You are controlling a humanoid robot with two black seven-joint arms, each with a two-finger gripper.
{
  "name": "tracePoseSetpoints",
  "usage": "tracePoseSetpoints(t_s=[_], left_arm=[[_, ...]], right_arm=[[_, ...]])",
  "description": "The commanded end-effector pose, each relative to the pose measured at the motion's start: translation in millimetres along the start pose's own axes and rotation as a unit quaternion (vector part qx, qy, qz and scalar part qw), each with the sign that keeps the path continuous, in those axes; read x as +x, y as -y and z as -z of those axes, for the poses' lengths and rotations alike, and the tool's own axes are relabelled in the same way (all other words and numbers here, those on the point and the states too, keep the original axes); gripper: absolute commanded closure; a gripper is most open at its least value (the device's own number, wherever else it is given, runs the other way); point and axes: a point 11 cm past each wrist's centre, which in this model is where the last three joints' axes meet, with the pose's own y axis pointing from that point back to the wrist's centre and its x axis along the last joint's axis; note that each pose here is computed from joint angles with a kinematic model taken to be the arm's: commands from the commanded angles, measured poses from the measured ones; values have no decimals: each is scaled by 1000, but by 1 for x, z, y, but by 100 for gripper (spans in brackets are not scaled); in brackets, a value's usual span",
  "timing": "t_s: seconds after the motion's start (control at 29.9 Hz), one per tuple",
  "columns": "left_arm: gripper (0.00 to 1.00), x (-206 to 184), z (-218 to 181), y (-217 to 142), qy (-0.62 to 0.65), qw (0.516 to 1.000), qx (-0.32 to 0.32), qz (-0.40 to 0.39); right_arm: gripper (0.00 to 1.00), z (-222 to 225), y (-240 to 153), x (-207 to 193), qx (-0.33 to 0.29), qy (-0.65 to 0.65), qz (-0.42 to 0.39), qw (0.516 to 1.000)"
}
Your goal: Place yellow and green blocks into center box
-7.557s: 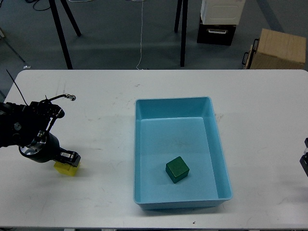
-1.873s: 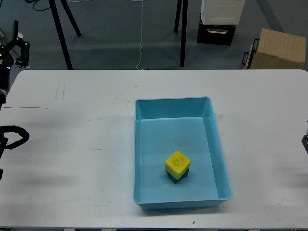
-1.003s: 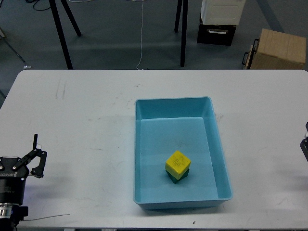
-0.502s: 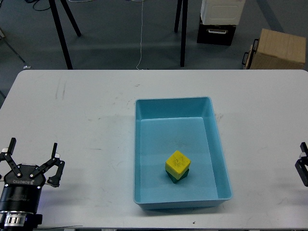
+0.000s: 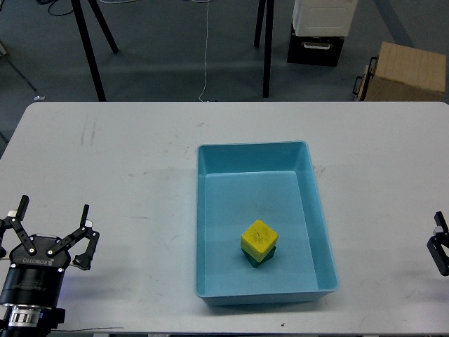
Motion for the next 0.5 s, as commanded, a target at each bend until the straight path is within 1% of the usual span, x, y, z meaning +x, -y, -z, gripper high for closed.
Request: tracePoseSetpoints(t_s=[0.0, 0.47], left_arm=[[0, 0, 0, -1, 1, 1000, 1, -1], [0, 1, 0, -1, 1, 1000, 2, -1]], right_arm=[[0, 2, 0, 0, 2, -1, 0, 1000], [0, 2, 1, -1, 3, -1, 2, 1000]])
